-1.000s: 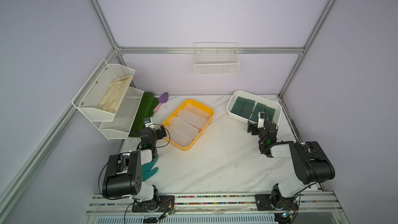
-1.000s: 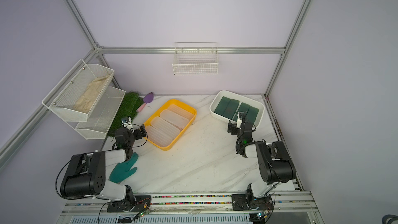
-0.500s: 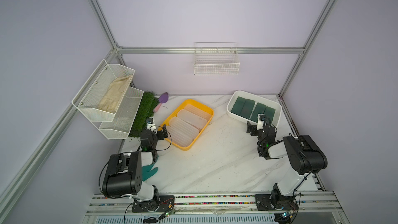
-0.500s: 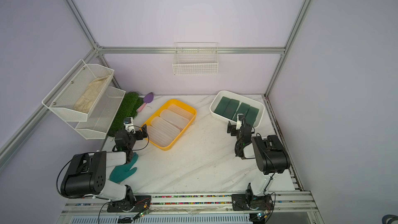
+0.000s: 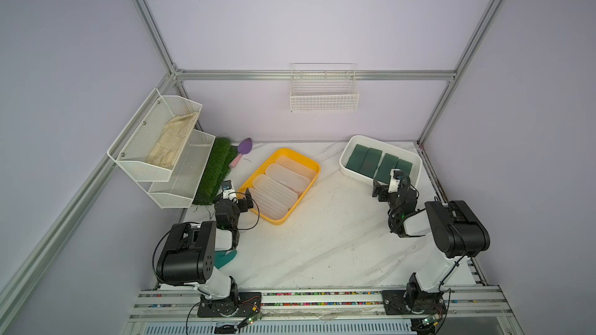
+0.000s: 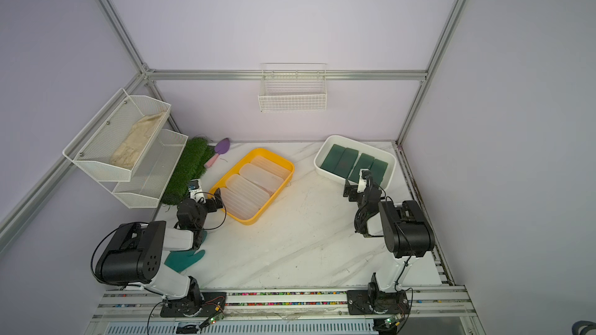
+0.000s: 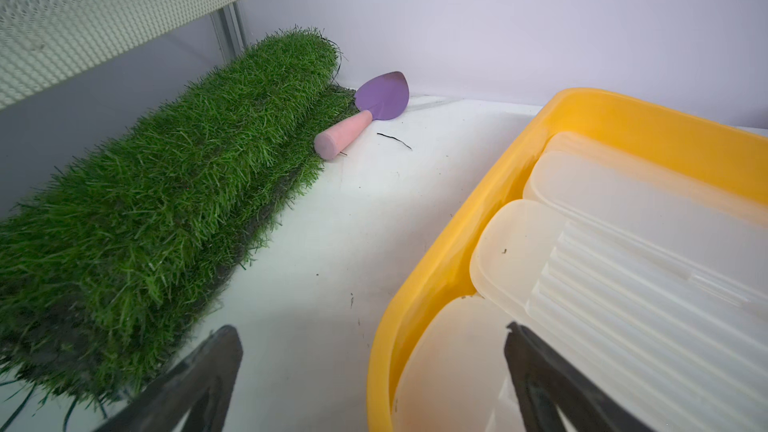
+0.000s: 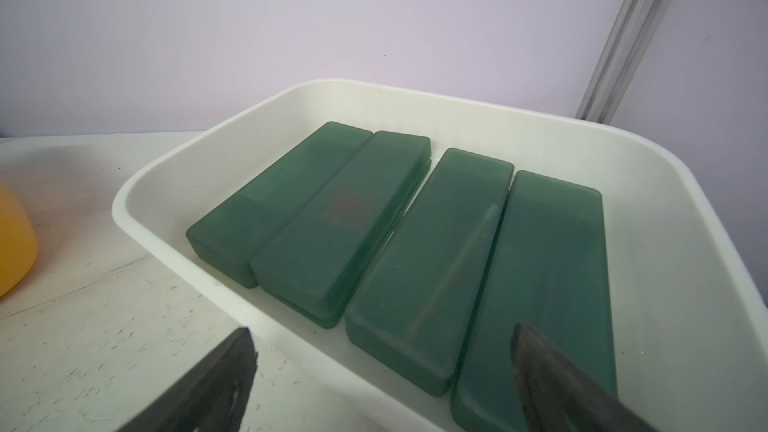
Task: Place the pencil cases by color into the storage box
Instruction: Reset both arms
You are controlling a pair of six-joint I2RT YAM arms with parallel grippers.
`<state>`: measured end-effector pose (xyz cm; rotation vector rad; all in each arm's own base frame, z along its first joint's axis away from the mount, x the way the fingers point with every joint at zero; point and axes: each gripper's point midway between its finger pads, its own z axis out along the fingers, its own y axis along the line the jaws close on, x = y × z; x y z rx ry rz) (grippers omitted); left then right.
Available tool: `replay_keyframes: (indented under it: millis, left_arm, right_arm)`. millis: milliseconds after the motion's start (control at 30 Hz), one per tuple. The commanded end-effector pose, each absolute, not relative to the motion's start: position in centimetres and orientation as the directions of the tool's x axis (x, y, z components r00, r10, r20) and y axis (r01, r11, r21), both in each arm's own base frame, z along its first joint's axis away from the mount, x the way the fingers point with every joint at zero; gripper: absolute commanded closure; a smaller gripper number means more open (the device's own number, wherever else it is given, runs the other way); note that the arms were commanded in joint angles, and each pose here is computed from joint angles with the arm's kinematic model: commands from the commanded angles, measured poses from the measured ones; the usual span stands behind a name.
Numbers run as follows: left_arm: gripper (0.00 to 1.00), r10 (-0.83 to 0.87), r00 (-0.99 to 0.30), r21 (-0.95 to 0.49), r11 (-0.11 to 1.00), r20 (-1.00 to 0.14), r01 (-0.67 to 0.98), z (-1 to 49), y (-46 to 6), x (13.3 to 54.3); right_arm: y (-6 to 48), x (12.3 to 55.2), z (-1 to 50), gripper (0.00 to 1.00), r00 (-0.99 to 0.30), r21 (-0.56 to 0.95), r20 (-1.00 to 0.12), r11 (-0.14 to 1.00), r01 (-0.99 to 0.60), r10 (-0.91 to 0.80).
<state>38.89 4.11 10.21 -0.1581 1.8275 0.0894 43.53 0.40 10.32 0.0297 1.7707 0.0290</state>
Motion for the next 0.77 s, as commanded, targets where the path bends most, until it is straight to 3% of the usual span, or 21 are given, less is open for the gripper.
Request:
replay_keyframes:
  millis: [0, 733]
  left_arm:
    - [0.00, -0.036, -0.230, 0.005, 0.984, -0.972, -0.176, 11.30, 4.58, 39.64]
    - [0.00, -0.020, -0.237, 0.022, 0.985, -0.971, -0.171, 11.31, 4.28, 39.76]
  right_arm:
    - [0.47, 43.29, 9.14, 0.03, -0.240, 0.058, -0.969, 0.998, 0.003, 0.057]
    - [0.35, 43.31, 9.09, 0.03, -0.246, 0.058, -0.968, 0.998, 0.011, 0.059]
